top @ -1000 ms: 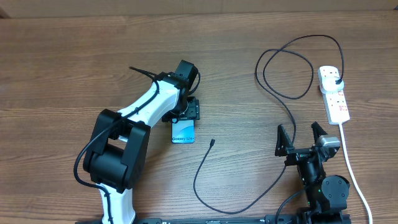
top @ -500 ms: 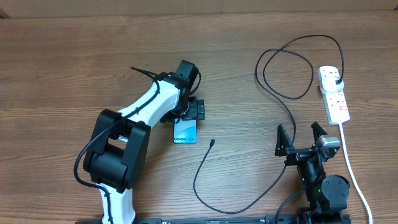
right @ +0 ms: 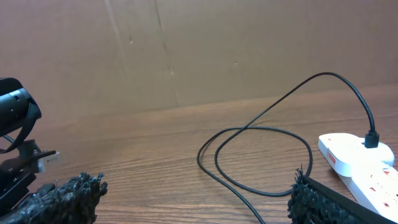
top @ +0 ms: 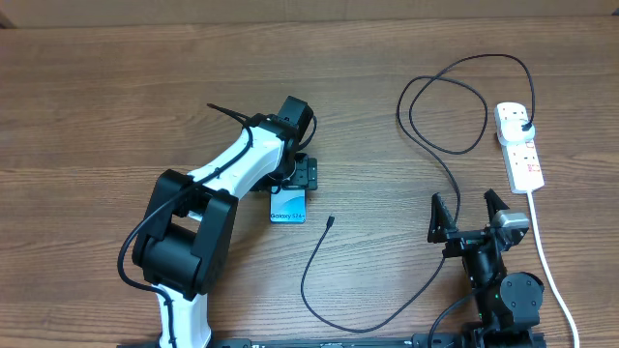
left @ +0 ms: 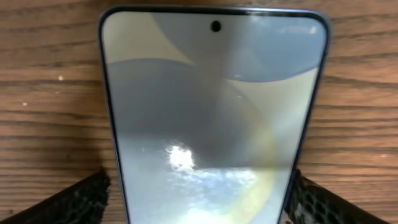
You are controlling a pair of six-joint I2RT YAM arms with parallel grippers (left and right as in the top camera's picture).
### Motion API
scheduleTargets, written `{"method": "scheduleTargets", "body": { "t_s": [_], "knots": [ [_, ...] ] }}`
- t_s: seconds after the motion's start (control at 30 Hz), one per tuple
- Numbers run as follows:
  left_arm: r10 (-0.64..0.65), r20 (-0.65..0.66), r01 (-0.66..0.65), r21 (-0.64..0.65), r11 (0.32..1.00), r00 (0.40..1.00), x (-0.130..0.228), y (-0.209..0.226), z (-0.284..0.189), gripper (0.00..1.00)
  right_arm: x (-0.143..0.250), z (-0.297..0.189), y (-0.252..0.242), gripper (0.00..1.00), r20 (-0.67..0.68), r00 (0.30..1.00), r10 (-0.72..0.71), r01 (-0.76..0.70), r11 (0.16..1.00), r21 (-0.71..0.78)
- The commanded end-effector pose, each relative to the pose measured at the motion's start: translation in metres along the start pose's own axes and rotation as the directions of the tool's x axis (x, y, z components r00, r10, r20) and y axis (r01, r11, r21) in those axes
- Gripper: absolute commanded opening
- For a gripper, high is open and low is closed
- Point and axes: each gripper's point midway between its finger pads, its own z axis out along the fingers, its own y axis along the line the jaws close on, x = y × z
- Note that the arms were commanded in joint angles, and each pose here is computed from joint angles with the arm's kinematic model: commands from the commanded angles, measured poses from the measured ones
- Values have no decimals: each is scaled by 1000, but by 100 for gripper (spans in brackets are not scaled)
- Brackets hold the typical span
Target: Plug charger to phone and switch on socket
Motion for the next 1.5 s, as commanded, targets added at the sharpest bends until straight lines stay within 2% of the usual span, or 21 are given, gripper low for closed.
{"method": "scheduleTargets", "body": {
  "t_s": [0.0, 0.4, 0.5, 0.6, 0.67, 0.77, 0.87, 1.0, 1.27, 1.47],
  "knots": [
    [-4, -91, -5, -104, 995, 996, 24, 21, 32, 92, 2, 0, -2, 100, 4, 1000, -7, 7, 1000, 8],
    [-4, -85, -7, -121, 993, 996, 25, 22, 33, 94, 2, 0, -2, 100, 4, 1000, -7, 7, 1000, 8],
    [-29, -77, 18, -147, 989, 997, 27, 26, 34, 100, 2, 0, -2, 100, 3, 1000, -7, 7, 1000, 8],
    [-22, -71, 11, -152, 988, 997, 27, 24, 34, 100, 2, 0, -2, 100, 4, 1000, -7, 7, 1000, 8],
    [-8, -63, -3, -171, 985, 998, 25, 26, 34, 98, 2, 0, -2, 100, 4, 1000, -7, 7, 1000, 8],
    [5, -53, -15, -201, 979, 999, 24, 32, 33, 89, 2, 0, -2, 100, 4, 1000, -7, 7, 1000, 8],
    [4, -47, -14, -217, 976, 999, 22, 35, 32, 87, 2, 0, -2, 100, 4, 1000, -7, 7, 1000, 8],
    [9, -30, -17, -267, 964, 1000, 20, 44, 30, 90, 2, 0, -2, 100, 4, 1000, -7, 7, 1000, 8],
    [-4, -33, -5, -274, 962, 999, 19, 50, 30, 94, 2, 0, -2, 100, 4, 1000, -7, 7, 1000, 8],
    [-44, -55, 30, -225, 974, 998, 16, 56, 31, 98, 2, 0, -2, 100, 4, 1000, -7, 7, 1000, 8]
  ]
}}
